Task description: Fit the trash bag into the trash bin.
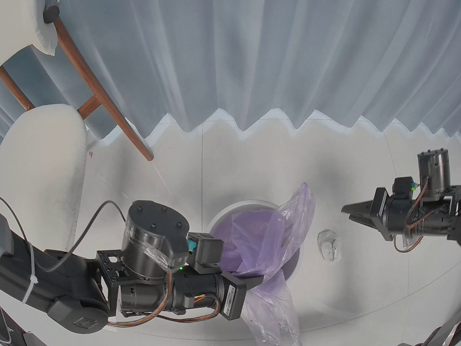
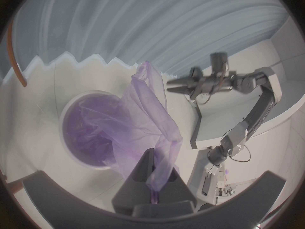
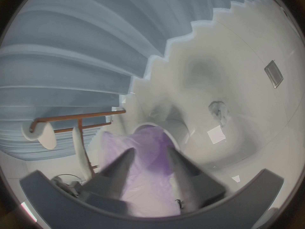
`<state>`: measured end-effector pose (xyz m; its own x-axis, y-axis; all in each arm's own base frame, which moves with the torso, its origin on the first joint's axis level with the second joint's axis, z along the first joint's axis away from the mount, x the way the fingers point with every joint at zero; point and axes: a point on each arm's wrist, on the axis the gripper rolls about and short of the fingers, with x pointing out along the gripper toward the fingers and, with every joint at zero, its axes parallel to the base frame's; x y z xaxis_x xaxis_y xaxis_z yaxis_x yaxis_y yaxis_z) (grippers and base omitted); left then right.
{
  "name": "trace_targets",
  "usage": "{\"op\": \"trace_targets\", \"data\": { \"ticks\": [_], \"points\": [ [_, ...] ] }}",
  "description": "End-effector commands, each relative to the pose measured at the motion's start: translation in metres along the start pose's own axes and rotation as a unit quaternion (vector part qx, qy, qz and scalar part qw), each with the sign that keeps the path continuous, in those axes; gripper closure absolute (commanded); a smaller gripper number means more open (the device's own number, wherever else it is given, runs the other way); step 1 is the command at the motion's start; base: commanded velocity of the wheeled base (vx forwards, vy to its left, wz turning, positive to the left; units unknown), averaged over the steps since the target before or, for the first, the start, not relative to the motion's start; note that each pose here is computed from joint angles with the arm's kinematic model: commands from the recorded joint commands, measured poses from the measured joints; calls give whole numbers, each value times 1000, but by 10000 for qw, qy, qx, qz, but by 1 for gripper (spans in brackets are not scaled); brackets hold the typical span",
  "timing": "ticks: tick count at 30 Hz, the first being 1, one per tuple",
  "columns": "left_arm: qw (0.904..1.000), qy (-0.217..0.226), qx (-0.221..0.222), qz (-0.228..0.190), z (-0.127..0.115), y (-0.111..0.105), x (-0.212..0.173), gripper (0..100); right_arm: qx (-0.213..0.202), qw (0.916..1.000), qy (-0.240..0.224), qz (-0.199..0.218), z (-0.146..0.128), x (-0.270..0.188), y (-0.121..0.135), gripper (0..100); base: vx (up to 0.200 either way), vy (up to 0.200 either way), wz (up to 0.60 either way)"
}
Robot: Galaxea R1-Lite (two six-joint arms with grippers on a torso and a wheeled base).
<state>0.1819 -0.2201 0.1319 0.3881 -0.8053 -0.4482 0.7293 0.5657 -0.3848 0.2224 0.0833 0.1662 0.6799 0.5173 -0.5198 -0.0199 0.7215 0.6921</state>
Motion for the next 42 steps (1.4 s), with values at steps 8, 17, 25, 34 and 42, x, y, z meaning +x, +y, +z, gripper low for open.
{"op": "trace_targets", "data": {
  "ticks": [8, 17, 25, 34, 42],
  "points": [
    [9992, 106, 275, 272, -5, 1, -6, 100, -585, 9942, 312, 848, -29, -66, 76, 0, 0, 0, 0],
    [9993, -28, 305, 225, 0, -2, -10, 100, -1472, 9861, 717, 281, -43, -38, 76, 0, 0, 0, 0],
    [9991, -242, 346, 92, 14, -9, -7, 100, -1473, 9855, 846, 32, -38, -2, 87, 0, 0, 0, 0],
    [9990, -227, 377, 40, 13, -13, -7, 100, -1479, 9857, 719, -370, -33, 28, 90, 0, 0, 0, 0],
    [9990, -234, 374, 61, 13, -13, -8, 100, -1492, 9819, 832, -820, -32, 27, 84, 0, 0, 0, 0]
  ]
}}
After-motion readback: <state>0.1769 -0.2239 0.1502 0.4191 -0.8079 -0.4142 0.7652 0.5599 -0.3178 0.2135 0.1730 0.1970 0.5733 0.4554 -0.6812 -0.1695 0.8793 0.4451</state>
